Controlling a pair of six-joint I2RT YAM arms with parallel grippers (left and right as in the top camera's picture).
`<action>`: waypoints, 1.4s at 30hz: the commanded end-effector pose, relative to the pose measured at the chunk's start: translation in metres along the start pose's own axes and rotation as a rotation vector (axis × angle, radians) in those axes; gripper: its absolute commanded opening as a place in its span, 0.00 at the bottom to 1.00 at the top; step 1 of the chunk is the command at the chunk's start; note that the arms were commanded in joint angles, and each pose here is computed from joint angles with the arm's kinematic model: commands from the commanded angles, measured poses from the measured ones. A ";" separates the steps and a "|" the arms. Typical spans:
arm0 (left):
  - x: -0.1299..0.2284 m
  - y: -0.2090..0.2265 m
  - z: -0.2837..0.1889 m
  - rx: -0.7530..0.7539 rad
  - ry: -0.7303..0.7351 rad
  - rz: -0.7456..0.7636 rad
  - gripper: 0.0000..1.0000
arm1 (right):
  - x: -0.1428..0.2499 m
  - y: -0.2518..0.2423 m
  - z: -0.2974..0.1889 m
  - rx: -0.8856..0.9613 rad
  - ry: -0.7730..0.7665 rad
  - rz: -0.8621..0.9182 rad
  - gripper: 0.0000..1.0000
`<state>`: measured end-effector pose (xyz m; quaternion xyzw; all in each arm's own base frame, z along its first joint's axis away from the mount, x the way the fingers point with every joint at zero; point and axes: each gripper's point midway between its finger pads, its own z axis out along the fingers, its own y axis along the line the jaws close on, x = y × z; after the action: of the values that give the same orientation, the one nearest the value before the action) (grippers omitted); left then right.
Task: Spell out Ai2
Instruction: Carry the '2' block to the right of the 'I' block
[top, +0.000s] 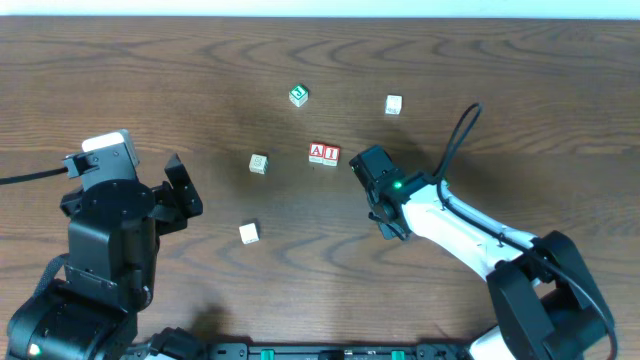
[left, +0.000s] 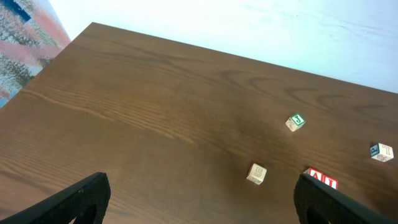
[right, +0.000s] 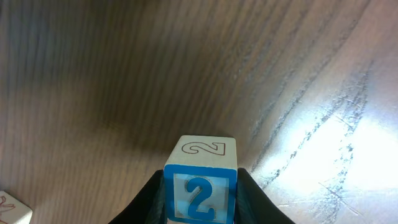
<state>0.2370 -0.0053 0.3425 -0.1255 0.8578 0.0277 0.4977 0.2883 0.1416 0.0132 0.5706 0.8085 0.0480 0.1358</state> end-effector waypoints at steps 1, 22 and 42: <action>-0.003 0.003 -0.001 -0.015 -0.010 0.012 0.95 | -0.002 0.011 0.004 -0.043 -0.016 -0.125 0.16; -0.003 0.003 -0.001 -0.016 -0.010 0.012 0.95 | -0.020 0.049 0.007 -0.121 -0.036 -0.800 0.14; -0.003 0.003 -0.001 -0.015 -0.010 0.012 0.96 | -0.001 0.114 0.014 -0.124 -0.016 -0.993 0.14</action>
<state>0.2371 -0.0053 0.3425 -0.1255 0.8577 0.0276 0.4978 0.3894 0.1716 0.0213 0.1282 0.9761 0.0183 0.1745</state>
